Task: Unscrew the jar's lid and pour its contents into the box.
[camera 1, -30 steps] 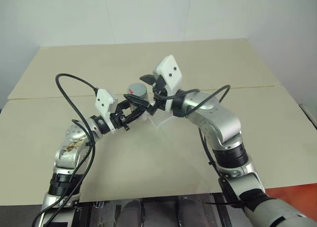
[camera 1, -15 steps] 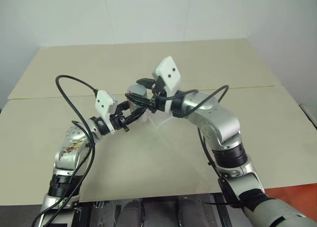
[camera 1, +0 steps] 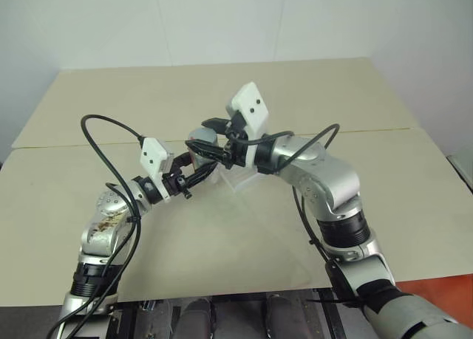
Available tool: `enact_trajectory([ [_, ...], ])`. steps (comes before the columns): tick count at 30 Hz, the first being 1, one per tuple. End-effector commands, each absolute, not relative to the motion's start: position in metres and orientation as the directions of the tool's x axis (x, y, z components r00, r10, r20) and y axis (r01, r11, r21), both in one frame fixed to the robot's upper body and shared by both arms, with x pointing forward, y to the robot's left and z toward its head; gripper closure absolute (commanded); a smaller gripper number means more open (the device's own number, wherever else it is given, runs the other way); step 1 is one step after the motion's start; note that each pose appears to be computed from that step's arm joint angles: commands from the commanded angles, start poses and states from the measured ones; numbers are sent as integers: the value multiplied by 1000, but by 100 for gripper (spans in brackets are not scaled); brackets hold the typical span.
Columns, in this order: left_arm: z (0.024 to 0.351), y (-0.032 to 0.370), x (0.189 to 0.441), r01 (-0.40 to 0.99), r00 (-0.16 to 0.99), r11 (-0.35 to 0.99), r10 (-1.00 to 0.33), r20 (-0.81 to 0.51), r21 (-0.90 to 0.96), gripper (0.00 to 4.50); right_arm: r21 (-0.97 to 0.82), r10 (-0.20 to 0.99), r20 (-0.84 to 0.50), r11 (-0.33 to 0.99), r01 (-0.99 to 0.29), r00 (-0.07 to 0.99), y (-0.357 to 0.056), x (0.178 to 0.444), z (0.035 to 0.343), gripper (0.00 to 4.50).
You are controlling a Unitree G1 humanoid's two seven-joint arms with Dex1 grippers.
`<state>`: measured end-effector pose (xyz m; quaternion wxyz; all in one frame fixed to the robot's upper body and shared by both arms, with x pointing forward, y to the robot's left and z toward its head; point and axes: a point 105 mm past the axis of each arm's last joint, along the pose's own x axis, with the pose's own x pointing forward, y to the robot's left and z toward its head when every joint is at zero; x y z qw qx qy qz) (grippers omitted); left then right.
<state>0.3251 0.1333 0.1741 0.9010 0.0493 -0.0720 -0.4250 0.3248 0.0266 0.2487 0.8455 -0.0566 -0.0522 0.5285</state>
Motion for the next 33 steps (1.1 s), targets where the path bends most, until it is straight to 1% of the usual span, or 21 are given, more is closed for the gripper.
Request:
enact_trajectory([
  [1,160,134,319,795,593,591,-805,29,135,254,-207,891,178,448,-870,417,17,315,292,177],
  [9,154,137,308,857,509,502,-860,-38,118,254,-196,891,189,447,-873,414,15,315,295,177],
  [13,162,140,300,894,441,439,-897,-6,84,254,-198,897,195,432,-880,397,13,313,295,177],
  [16,170,144,297,913,401,401,-916,16,75,254,-209,911,201,399,-893,360,13,308,296,177],
  [20,177,146,298,923,377,378,-926,35,71,254,-230,926,204,361,-904,318,11,303,295,177],
  [24,175,147,302,911,401,400,-916,19,97,254,-242,922,212,370,-897,324,8,305,298,177],
  [27,174,149,308,888,446,445,-895,24,117,254,-251,901,230,421,-872,369,-3,314,303,177],
  [30,178,152,314,857,494,496,-868,52,142,254,-267,843,232,535,-801,486,-25,335,302,177],
  [33,184,155,318,828,529,534,-845,81,167,254,-266,756,220,655,-708,616,-52,358,292,177],
])
